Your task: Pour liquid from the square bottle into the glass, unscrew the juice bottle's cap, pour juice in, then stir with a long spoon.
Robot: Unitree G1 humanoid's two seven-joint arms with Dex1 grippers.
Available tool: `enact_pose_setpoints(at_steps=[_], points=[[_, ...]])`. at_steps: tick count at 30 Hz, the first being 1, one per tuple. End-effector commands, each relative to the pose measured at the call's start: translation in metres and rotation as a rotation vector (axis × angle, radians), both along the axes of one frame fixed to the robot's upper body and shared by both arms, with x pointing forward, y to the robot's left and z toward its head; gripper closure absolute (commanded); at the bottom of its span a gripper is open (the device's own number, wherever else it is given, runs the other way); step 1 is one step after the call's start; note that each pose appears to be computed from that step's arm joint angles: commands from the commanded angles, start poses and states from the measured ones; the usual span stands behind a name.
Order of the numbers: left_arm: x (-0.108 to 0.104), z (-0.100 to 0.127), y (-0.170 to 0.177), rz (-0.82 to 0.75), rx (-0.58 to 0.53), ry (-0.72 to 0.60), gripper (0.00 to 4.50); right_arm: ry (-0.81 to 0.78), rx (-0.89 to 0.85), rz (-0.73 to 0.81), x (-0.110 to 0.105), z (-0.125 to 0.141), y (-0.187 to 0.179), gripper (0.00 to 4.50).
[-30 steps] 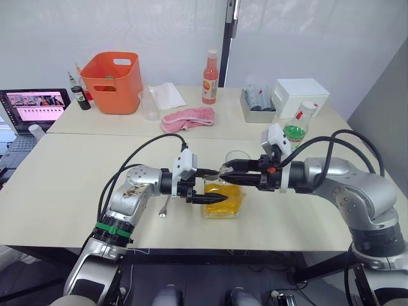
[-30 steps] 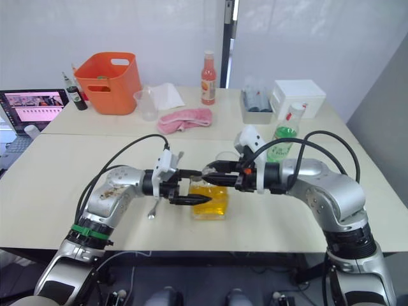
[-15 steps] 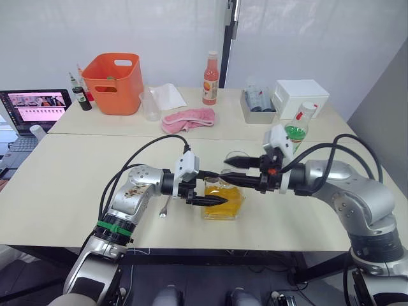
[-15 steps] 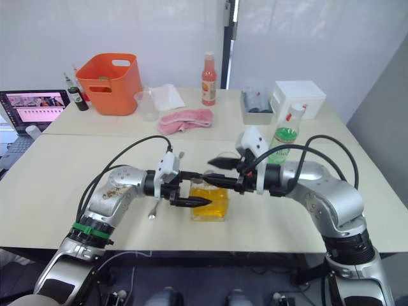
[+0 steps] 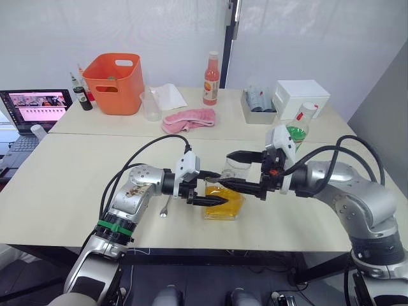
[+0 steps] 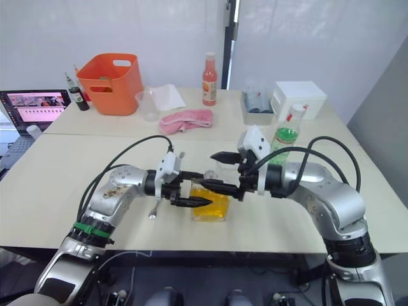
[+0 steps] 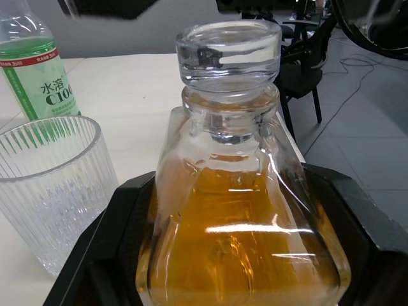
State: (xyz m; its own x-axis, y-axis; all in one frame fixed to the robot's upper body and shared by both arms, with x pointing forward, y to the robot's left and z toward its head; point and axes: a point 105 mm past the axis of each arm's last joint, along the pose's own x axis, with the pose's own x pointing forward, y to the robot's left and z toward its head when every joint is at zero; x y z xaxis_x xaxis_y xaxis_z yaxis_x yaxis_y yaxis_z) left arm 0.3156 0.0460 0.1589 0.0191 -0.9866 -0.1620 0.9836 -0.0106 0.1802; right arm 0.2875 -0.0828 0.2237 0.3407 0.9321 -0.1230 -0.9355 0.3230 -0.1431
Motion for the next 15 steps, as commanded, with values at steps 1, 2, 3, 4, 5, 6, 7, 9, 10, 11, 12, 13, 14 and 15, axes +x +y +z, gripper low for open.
enact_pose_setpoints(at_steps=[1,2,3,4,5,6,7,9,10,11,12,13,14,15], points=[[-0.003,-0.0191,-0.0032,-0.021,0.079,0.041,1.67,-0.05,0.018,0.009,-0.0015,0.0078,0.0003,0.37],[-0.003,-0.0191,-0.0031,-0.021,0.08,0.041,1.67,-0.049,0.02,0.008,-0.0012,0.0076,0.0,0.61],[-0.003,-0.0191,-0.0031,-0.021,0.08,0.041,1.67,-0.048,0.02,0.007,-0.0011,0.0075,-0.0003,0.89],[-0.0029,-0.0191,-0.003,-0.021,0.081,0.041,1.67,-0.047,0.023,0.007,-0.0011,0.0076,-0.0003,1.18],[-0.0029,-0.019,-0.0029,-0.021,0.081,0.041,1.67,-0.047,0.027,0.007,-0.0011,0.0079,-0.0003,1.47],[-0.0029,-0.019,-0.0029,-0.02,0.081,0.04,1.67,-0.046,0.03,0.008,-0.0011,0.0081,-0.0002,1.82],[-0.0028,-0.019,-0.0029,-0.02,0.081,0.04,1.67,-0.045,0.029,0.007,-0.001,0.0077,-0.0003,2.2],[-0.0028,-0.0185,-0.0028,-0.021,0.08,0.041,1.67,-0.041,0.027,0.007,-0.001,0.0068,-0.0004,2.89],[-0.0027,-0.0183,-0.0027,-0.02,0.081,0.04,1.67,-0.038,0.026,0.006,-0.001,0.0062,-0.0005,3.19],[-0.0026,-0.0182,-0.0026,-0.02,0.081,0.039,1.67,-0.037,0.024,0.006,-0.001,0.0055,-0.0006,3.48],[-0.0026,-0.018,-0.0023,-0.02,0.081,0.039,1.67,-0.036,0.022,0.005,-0.0011,0.0048,-0.0006,3.91],[-0.0025,-0.018,-0.0021,-0.019,0.081,0.038,1.67,-0.036,0.021,0.005,-0.0012,0.0045,-0.0006,4.22],[-0.0026,-0.018,-0.0018,-0.019,0.082,0.038,1.67,-0.036,0.022,0.005,-0.0012,0.0045,-0.0006,4.48],[-0.0025,-0.018,-0.0015,-0.019,0.082,0.038,1.67,-0.036,0.024,0.006,-0.0013,0.0048,-0.0003,4.5]])
